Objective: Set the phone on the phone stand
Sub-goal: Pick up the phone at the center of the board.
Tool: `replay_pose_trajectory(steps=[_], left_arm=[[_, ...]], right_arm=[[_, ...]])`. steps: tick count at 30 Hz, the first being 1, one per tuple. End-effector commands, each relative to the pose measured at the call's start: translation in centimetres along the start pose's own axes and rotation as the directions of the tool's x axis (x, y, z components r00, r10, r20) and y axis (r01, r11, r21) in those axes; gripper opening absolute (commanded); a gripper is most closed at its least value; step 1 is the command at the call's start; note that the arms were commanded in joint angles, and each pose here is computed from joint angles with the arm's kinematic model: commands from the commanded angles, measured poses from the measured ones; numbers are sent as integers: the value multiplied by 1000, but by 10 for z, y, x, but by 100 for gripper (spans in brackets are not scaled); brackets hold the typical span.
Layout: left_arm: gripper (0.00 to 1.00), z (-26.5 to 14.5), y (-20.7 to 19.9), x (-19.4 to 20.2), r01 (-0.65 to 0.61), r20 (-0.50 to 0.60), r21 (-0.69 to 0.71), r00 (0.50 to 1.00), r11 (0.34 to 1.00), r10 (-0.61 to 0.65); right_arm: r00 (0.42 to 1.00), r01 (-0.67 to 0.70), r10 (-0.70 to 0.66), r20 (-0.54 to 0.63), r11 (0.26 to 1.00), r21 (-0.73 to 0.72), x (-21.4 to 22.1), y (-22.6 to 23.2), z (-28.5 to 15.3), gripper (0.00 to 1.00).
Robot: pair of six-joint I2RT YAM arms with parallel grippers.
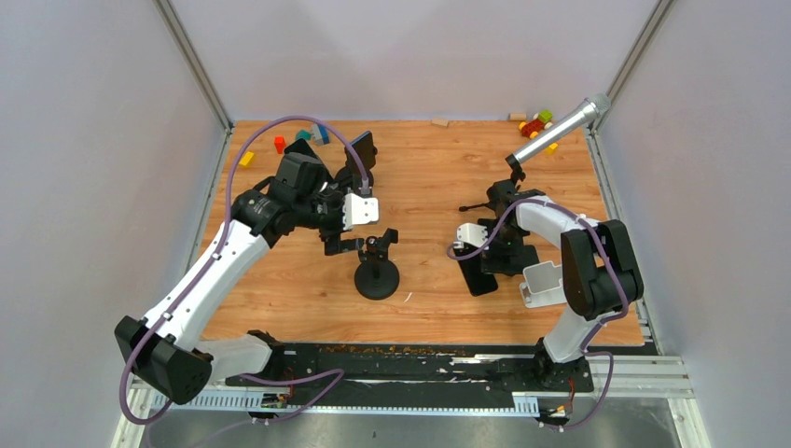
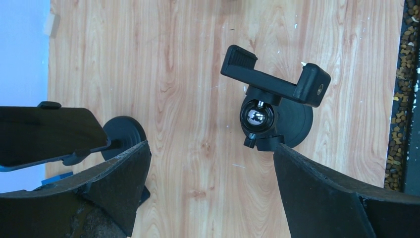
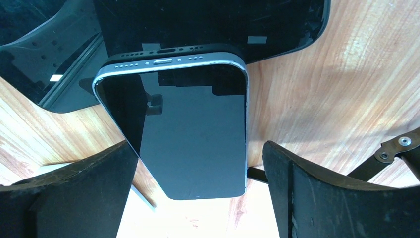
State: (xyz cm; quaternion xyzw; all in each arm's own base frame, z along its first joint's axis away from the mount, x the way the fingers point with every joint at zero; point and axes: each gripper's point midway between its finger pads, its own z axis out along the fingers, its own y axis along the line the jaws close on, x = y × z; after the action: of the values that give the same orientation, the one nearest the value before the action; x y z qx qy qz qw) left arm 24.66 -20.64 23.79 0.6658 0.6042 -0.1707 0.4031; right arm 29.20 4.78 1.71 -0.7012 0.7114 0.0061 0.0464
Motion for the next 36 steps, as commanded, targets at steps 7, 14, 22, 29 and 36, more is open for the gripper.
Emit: replay_pose_trajectory(steps=[7, 14, 22, 29, 36], left_arm=[[100, -7, 6, -6, -7, 22, -47, 1000, 999, 8], [100, -7, 5, -6, 1, 25, -49, 1000, 999, 0], [100, -6, 6, -11, 44, 63, -80, 997, 996, -39], [100, -9, 10, -14, 82, 78, -112, 994, 990, -73], [100, -12, 29, -18, 154, 100, -205, 986, 967, -136]], right_arm=[[999, 19, -18, 48, 1000, -24, -7, -2, 14, 87], [997, 4, -2, 73, 1000, -21, -11, -3, 13, 67], [989, -31, 27, 146, 999, 21, -25, -10, -3, 44], [984, -44, 36, 175, 998, 41, -31, -13, -12, 33], [979, -59, 43, 200, 996, 70, -34, -12, -28, 28]])
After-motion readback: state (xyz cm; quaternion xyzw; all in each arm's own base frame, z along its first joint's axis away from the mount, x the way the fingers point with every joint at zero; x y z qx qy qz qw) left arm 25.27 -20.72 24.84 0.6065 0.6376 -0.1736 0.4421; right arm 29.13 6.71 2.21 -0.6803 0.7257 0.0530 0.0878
